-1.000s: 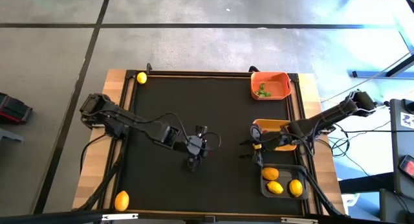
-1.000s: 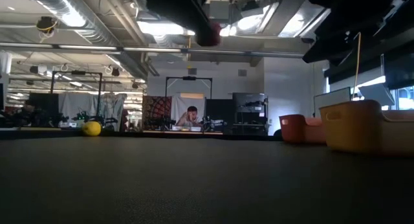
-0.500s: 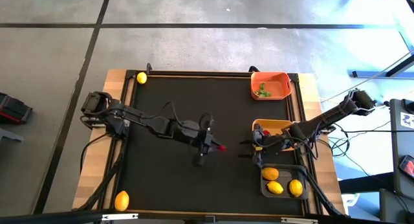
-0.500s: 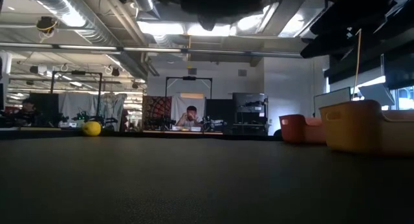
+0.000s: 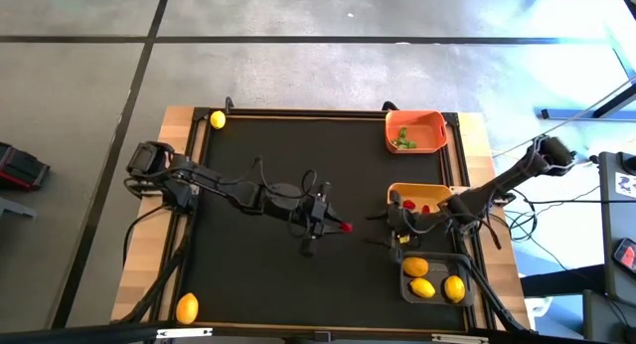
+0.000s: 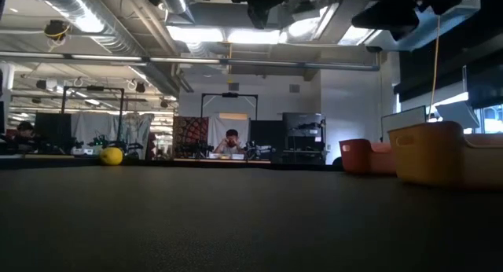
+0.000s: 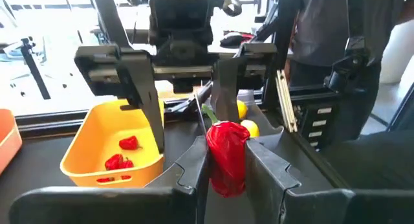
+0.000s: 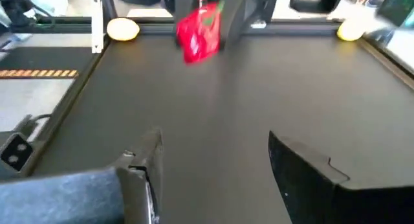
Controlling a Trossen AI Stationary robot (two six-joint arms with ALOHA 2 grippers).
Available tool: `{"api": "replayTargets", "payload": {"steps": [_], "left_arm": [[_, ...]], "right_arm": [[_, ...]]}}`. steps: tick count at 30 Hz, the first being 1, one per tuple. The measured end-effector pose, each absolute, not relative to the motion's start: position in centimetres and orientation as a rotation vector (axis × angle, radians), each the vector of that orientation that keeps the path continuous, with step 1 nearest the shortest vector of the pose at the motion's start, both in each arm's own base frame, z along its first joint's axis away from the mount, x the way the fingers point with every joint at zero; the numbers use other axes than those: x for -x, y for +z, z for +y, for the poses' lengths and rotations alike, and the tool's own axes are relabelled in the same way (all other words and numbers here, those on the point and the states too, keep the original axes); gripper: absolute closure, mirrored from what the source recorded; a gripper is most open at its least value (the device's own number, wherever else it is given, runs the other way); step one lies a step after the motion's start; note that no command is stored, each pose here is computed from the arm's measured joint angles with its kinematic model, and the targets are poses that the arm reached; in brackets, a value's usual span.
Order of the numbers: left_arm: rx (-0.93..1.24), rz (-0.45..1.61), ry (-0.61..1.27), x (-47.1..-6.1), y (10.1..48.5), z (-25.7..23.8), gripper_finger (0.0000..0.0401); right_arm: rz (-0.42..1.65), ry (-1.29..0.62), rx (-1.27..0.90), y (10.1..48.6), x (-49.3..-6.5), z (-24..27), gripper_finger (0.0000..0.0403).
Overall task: Sort produce into baskets
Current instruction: Put the red chili pepper into the yellow bin
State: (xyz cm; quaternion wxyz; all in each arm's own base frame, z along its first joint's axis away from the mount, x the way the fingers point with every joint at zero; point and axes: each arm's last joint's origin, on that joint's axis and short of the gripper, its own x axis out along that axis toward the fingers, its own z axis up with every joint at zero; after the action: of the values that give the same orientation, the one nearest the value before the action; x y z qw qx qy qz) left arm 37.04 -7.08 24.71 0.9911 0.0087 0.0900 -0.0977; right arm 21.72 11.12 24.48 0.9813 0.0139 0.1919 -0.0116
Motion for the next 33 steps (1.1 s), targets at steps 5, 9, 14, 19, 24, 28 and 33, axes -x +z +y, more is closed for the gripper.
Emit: {"api": "replayTargets", "payload": {"steps": [5, 9, 14, 19, 24, 28, 33], "left_arm": [[-0.029, 0.205, -0.198, -37.3, 24.0, -7.2, 0.0325], [-0.087, 0.197, -0.204, -37.4, 23.7, -7.4, 0.0325], [-0.052, 0.109, -0.200, -37.5, 24.6, -7.4, 0.0325], [-0.085, 0.104, -0.195, -37.5, 24.6, -7.4, 0.0325], [-0.093, 0.096, -0.191, -37.5, 24.7, -7.4, 0.0325], [-0.095, 0.097, -0.190, -37.5, 24.7, -7.3, 0.0325], [-0.072, 0.097, -0.190, -37.5, 24.7, -7.4, 0.0324]], "right_arm": [[0.326, -0.038, 0.017, 24.7, -22.3, 11.3, 0.0192], [0.287, -0.007, -0.041, 25.1, -22.7, 11.3, 0.0192], [0.229, 0.003, -0.073, 25.3, -23.2, 11.6, 0.0194], [0.198, -0.012, -0.091, 25.6, -23.6, 11.1, 0.0233], [0.177, -0.005, -0.087, 25.8, -23.7, 10.9, 0.0300], [0.175, 0.001, -0.062, 25.9, -23.7, 11.0, 0.0351], [0.175, 0.007, -0.037, 25.9, -23.8, 10.9, 0.0397]]}}
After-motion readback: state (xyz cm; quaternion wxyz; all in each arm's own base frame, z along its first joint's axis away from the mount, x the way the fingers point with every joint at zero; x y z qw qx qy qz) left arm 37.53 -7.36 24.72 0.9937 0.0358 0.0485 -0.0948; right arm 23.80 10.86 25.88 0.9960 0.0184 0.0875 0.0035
